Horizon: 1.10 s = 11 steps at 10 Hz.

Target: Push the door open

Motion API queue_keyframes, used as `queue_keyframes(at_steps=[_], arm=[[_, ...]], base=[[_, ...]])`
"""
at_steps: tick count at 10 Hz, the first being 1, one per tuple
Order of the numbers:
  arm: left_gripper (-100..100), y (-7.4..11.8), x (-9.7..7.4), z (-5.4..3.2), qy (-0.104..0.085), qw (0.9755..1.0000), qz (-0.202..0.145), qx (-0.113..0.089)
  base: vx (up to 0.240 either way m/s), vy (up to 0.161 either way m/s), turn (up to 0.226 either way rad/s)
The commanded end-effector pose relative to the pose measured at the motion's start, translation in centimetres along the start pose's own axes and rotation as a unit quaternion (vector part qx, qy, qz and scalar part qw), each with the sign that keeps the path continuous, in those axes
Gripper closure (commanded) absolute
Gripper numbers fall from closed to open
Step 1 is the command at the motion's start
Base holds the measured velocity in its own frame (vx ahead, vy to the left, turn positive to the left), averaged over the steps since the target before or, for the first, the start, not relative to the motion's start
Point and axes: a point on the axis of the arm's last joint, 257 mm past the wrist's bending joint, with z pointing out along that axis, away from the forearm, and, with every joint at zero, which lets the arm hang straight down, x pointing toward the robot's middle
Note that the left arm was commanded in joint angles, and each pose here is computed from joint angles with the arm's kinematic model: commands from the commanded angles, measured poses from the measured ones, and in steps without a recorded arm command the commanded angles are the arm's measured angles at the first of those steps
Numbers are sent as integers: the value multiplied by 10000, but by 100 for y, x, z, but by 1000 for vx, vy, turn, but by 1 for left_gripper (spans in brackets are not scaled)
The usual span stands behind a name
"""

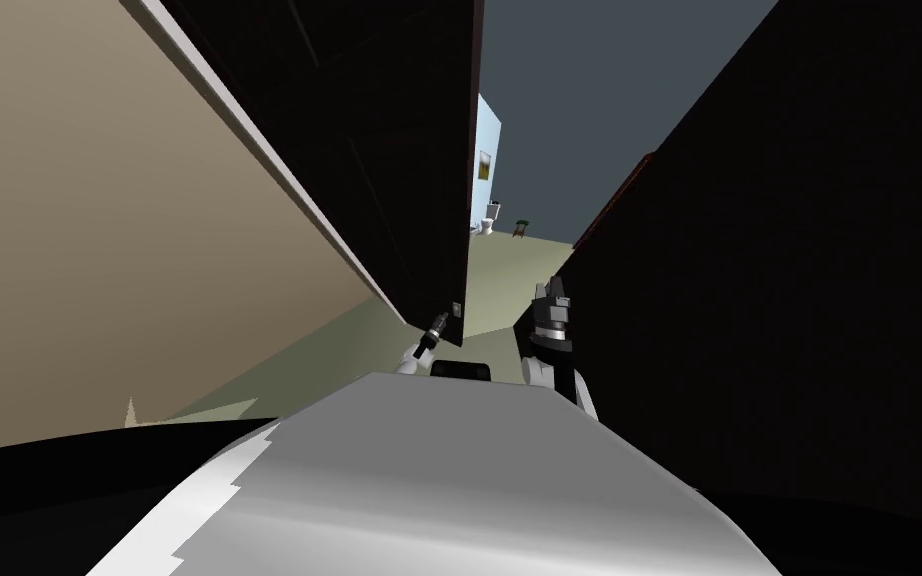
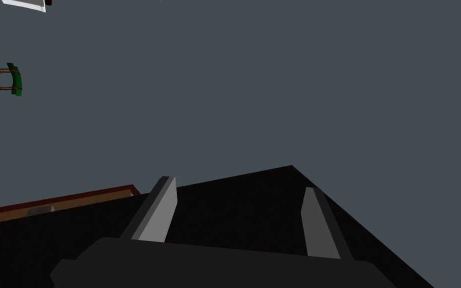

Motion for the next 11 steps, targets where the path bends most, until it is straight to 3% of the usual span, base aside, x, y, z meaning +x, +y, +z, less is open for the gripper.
queue_keyframes(at_steps=[1, 4, 11], arm=[[-100, -4, 10, 1, -5, 10000, -27, 4], [-100, -17, 45, 12, -7, 10000, -81, 19], [-100, -19, -15, -27, -98, 9999, -35, 67]], base=[[-221, -17, 36], [-216, 25, 39], [182, -81, -23]])
